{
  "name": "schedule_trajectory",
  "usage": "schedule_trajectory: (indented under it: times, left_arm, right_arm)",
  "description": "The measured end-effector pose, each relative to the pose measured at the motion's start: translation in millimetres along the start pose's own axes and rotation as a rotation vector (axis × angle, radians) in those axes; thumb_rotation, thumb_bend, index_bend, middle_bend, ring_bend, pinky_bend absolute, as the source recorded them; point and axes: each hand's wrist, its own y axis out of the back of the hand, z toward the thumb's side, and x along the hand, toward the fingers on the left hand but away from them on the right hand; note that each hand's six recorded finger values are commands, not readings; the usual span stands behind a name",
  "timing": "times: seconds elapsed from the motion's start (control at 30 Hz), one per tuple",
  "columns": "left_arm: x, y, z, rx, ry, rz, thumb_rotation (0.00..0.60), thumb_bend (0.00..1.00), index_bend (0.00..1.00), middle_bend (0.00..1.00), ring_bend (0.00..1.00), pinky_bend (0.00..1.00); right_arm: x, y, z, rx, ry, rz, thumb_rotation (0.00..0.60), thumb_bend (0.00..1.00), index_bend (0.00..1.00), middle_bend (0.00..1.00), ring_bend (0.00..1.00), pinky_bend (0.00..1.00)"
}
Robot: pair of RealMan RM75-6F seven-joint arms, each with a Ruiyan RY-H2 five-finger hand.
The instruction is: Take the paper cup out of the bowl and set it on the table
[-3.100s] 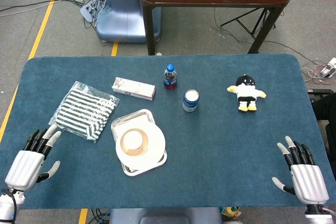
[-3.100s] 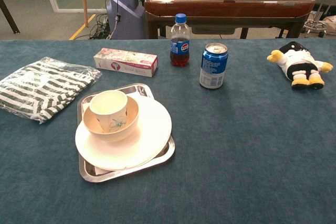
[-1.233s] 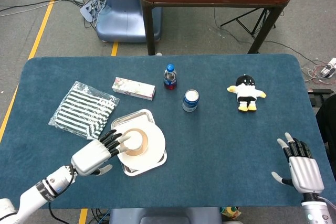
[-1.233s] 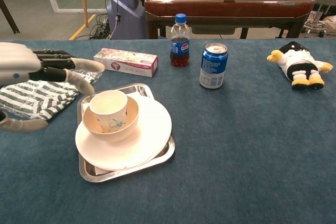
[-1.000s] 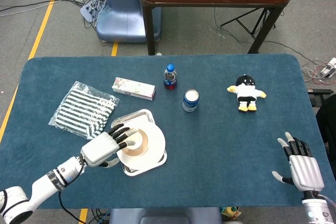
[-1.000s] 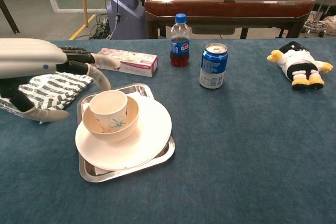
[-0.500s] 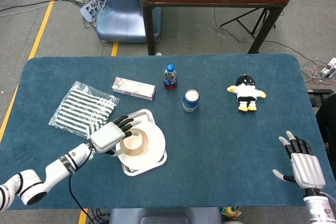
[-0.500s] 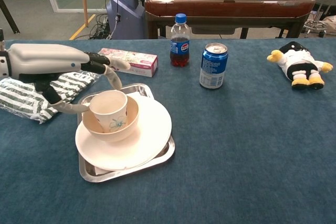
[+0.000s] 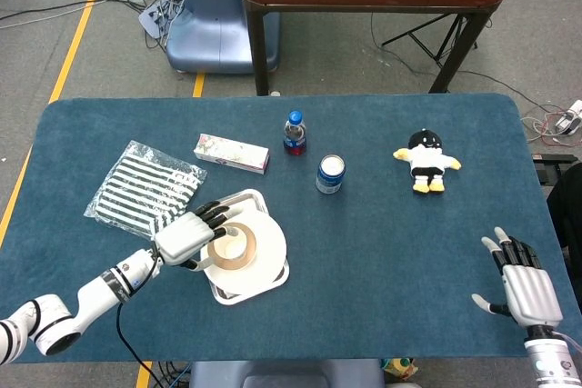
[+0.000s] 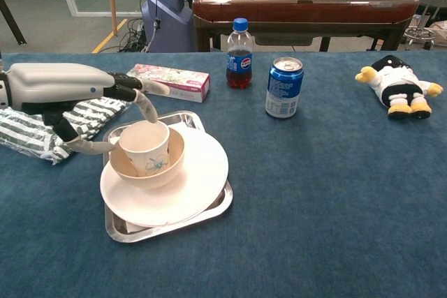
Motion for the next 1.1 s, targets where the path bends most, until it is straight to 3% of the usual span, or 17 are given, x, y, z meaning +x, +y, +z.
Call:
schedule_trajectory:
  times: [1.1]
  left_arm:
    - [-14,-29,-5,-0.050,0.030,0.029,0.600,0.32,0.29,0.00,0.00,0.00]
  right_arm:
    - [5,-2,5,0.013,0.016,-0.007,0.600,0.22,0.00,0.00,0.00,0.00]
